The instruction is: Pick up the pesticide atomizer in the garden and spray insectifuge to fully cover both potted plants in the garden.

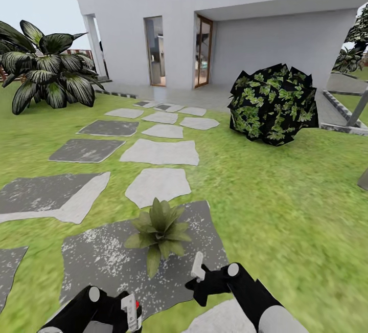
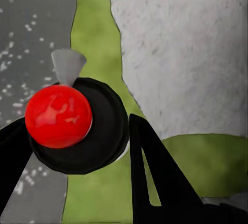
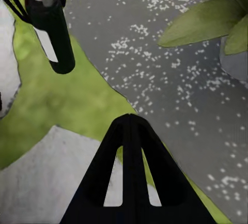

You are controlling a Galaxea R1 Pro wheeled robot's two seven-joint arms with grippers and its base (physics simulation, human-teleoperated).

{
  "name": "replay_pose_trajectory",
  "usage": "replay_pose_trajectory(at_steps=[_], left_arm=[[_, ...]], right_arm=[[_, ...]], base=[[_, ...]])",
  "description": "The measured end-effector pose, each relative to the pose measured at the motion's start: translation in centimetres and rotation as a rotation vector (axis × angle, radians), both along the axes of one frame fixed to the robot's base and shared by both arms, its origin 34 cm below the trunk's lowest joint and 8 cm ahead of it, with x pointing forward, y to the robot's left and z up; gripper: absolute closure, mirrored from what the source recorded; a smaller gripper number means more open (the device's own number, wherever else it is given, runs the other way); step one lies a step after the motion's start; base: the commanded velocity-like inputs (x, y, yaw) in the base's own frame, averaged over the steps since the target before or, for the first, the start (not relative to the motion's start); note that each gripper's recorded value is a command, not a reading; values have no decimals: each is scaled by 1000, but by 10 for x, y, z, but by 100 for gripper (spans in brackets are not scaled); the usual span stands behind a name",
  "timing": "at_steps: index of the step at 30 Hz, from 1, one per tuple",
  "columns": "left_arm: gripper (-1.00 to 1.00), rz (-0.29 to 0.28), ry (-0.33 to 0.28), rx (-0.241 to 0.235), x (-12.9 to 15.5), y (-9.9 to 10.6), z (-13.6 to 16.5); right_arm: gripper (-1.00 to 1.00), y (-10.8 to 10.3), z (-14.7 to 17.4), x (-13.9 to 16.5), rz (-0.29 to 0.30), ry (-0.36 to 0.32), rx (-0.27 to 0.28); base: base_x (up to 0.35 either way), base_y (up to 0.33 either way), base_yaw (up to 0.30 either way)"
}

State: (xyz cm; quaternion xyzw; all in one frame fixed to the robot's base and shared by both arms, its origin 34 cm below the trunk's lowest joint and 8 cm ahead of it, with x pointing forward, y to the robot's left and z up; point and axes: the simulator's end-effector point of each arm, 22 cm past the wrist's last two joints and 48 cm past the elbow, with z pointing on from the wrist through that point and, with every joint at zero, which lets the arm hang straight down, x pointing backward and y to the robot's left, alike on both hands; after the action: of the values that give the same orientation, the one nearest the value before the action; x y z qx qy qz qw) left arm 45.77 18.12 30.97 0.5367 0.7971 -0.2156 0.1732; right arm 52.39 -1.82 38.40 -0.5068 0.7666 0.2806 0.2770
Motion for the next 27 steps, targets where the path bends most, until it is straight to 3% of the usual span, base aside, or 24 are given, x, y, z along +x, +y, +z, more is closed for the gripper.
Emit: replay_pose_trajectory(at_steps=[7, 14, 18, 27], left_arm=[[100, -94, 27, -22, -6, -45, 7], [100, -99, 0, -41, 16, -70, 20], [100, -72, -8, -26, 29, -79, 28], [100, -117, -36, 4, 33, -94, 32]], right_arm=[[100, 2, 5, 3, 16, 1, 6], [100, 5, 6, 3, 18, 2, 10], [100, 7, 7, 2, 19, 3, 13], [100, 7, 7, 3, 19, 2, 14]], base=[[0, 0, 0], [0, 0, 0], [0, 0, 0], [0, 0, 0]])
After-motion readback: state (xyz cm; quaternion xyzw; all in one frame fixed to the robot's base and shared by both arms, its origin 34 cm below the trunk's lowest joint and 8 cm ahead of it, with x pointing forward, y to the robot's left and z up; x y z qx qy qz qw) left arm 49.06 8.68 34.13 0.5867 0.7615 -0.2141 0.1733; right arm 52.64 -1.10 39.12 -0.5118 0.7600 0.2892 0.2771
